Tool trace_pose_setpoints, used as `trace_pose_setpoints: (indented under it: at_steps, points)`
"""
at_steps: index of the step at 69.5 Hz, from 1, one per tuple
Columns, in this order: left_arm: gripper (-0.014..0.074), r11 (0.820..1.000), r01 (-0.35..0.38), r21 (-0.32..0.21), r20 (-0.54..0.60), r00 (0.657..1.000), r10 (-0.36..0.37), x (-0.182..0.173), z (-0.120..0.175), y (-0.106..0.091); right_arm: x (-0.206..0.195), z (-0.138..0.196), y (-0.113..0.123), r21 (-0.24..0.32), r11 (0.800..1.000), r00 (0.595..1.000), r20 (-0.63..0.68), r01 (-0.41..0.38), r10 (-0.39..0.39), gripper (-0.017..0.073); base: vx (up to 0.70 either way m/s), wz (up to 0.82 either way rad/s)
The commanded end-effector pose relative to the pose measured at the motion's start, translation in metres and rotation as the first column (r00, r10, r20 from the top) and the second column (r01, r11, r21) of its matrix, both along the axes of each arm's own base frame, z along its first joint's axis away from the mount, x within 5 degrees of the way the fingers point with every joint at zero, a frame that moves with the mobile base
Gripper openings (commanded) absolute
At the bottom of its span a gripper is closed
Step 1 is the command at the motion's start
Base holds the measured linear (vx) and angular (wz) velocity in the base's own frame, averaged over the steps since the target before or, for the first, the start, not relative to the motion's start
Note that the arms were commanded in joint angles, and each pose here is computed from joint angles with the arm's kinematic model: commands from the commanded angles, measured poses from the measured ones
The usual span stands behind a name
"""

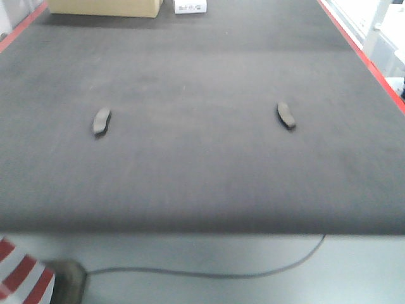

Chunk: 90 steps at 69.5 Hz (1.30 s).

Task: Move and align brake pads A on conveyor
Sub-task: 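Turn the base away from the conveyor belt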

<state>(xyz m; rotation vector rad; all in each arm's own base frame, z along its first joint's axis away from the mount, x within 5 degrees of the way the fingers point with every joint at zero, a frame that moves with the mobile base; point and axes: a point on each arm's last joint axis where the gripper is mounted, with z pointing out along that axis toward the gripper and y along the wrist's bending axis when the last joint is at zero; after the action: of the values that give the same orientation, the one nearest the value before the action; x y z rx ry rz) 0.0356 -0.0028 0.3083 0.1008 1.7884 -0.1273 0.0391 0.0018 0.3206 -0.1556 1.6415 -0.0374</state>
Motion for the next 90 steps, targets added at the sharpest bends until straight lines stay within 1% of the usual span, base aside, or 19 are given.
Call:
trace_pose_setpoints:
  at_steps: [1,32,46,56,90]
  points:
    - [0.0408,1.000,0.011,-0.021,0.077,0.997,-0.009,0.0015,0.0130,-0.0011,-0.0001,0.0140,-0.0002,-0.009,1.000,0.996,0.091,0.005,-0.004,0.0514,-0.49,0.02]
    - [0.0408,1.000,0.011,-0.021,0.077,0.997,-0.009,0.0015,0.0130,-0.0011,-0.0001,0.0140,-0.0002,-0.009,1.000,0.996,0.091,0.005,-0.004,0.0514,-0.44,0.02]
    - [0.0408,1.000,0.010,-0.021,0.078,0.997,-0.008,0.0013,0.0130,-0.0010,-0.0001,0.0140,-0.0002,-0.009,1.000,0.996,0.091,0.005,-0.004,0.0514,-0.37,-0.26]
    - [0.0408,1.000,0.010,-0.022,0.080,0.997,-0.008,0.0009,0.0131,-0.0009,-0.0001,0.0140,-0.0002,-0.009,1.000,0.996,0.091,0.005,-0.004,0.0514,-0.30,-0.74]
    - [0.0408,1.000,0.010,-0.022,0.080,0.997,-0.008,0.0009,0.0131,-0.0009,-0.0001,0.0140,-0.0002,-0.009,1.000,0.996,0.091,0.004,-0.004,0.0514,-0.25,-0.99]
